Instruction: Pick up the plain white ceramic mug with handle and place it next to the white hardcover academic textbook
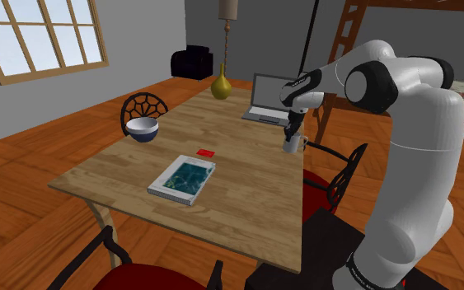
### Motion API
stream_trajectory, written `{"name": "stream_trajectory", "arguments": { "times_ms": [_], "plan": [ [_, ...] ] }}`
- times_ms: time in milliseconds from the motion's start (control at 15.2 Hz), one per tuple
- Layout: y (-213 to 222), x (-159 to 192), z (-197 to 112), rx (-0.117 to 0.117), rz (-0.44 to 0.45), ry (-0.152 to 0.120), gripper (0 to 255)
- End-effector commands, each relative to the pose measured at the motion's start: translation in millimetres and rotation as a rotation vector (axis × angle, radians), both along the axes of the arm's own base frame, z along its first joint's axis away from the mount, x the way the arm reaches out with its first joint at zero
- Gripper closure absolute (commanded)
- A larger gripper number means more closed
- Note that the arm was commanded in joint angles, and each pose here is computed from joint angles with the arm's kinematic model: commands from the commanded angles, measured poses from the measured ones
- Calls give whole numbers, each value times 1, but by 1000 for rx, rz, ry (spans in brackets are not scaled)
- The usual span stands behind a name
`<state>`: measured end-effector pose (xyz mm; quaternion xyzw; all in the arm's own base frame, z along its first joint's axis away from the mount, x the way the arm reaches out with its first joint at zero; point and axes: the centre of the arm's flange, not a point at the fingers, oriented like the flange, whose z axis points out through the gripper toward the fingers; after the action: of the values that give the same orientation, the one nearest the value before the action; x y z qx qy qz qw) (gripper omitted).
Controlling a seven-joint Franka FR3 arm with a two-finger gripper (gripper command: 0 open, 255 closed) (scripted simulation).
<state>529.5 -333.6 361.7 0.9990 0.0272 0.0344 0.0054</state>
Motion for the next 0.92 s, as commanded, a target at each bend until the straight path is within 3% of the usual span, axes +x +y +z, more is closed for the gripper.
{"name": "stream_trajectory", "arguments": {
  "times_ms": [0, 330, 858],
  "plan": [
    [0, 0, 0, 0, 0, 0, 255],
    [0, 0, 0, 0, 0, 0, 255],
    [0, 0, 42, 0, 0, 0, 255]
  ]
}}
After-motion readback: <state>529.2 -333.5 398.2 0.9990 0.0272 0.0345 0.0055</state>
